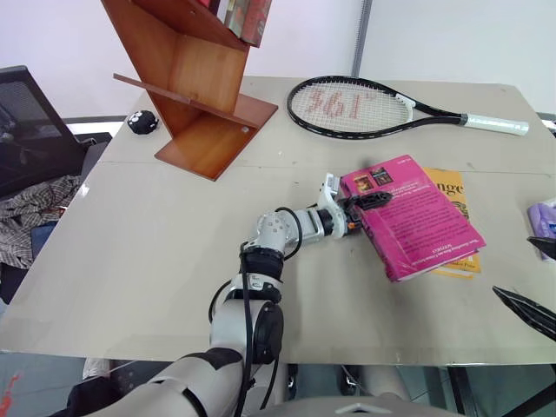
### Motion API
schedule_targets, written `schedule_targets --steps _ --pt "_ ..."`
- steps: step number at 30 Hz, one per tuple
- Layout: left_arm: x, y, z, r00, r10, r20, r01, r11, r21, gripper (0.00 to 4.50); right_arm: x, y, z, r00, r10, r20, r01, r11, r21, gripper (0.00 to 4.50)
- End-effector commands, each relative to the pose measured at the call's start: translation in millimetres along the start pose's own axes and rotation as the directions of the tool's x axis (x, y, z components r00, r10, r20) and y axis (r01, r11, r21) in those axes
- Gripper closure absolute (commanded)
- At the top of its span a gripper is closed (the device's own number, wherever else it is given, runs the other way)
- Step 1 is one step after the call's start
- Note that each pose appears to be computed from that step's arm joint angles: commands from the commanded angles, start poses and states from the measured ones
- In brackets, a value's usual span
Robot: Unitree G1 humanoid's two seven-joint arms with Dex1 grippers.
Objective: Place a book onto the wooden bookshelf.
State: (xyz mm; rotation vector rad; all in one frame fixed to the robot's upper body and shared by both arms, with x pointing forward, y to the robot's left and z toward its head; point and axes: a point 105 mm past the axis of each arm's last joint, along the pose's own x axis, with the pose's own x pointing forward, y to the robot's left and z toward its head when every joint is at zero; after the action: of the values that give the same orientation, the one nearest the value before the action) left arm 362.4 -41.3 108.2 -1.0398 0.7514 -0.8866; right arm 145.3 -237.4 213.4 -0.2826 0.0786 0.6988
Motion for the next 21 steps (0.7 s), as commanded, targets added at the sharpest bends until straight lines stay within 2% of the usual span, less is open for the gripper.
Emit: schedule_targets --steps 1,2,4,7,8,11,12,14,16,17,18,20,21 --pt "12 -12 -11 0.998 -0.050 -0.026 0.049 0.998 -0.033 1.32 -1 -2 6 1.000 -0.020 0.022 0.021 0.999 -0.039 0.00" --pt "12 -12 -11 0.998 -0.054 -0.022 0.053 0.998 -0.041 1.62 1 -3 6 1.000 -0.018 0.024 0.019 0.999 -0.038 0.00" --pt "12 -14 -9 0.998 -0.063 -0.014 0.062 0.996 -0.069 2.73 3 -4 5 0.999 -0.016 0.031 0.017 0.999 -0.037 0.00" --pt "5 -17 -6 0.996 -0.091 -0.018 0.088 0.990 -0.109 4.10 7 -5 5 0.999 -0.012 0.044 0.013 0.999 -0.035 0.00" --pt "1 -18 -3 0.995 -0.098 -0.014 0.096 0.990 -0.108 4.23 9 -6 5 0.999 -0.010 0.046 0.012 0.999 -0.035 0.00" --pt "-15 -28 11 0.990 -0.142 0.025 0.143 0.986 -0.090 4.23 12 -7 5 0.998 -0.001 0.055 0.003 0.999 -0.037 0.00" --pt "-22 -35 20 0.986 -0.162 0.050 0.165 0.985 -0.054 4.23 14 -7 6 0.998 0.004 0.060 -0.001 0.999 -0.038 0.00" --pt "-43 -54 40 0.975 -0.189 0.114 0.174 0.976 0.133 4.23 17 -9 9 0.997 0.012 0.081 -0.009 0.999 -0.046 0.00" --pt "-71 -89 63 0.952 -0.252 0.172 0.149 0.877 0.457 4.23 25 -12 16 0.992 0.025 0.123 -0.018 0.998 -0.060 0.00" --pt "-78 -99 66 0.946 -0.273 0.174 0.139 0.828 0.544 4.23 27 -13 18 0.990 0.029 0.136 -0.020 0.998 -0.063 0.00" --pt "-88 -112 69 0.935 -0.311 0.171 0.120 0.731 0.671 4.23 31 -15 22 0.987 0.036 0.160 -0.026 0.997 -0.066 0.00" --pt "-115 -134 82 0.916 -0.364 0.169 0.012 0.446 0.895 4.23 42 -17 29 0.976 0.066 0.210 -0.052 0.996 -0.072 0.00" --pt "-128 -141 85 0.918 -0.371 0.140 -0.025 0.298 0.954 4.23 48 -17 32 0.970 0.084 0.226 -0.068 0.995 -0.077 0.00"
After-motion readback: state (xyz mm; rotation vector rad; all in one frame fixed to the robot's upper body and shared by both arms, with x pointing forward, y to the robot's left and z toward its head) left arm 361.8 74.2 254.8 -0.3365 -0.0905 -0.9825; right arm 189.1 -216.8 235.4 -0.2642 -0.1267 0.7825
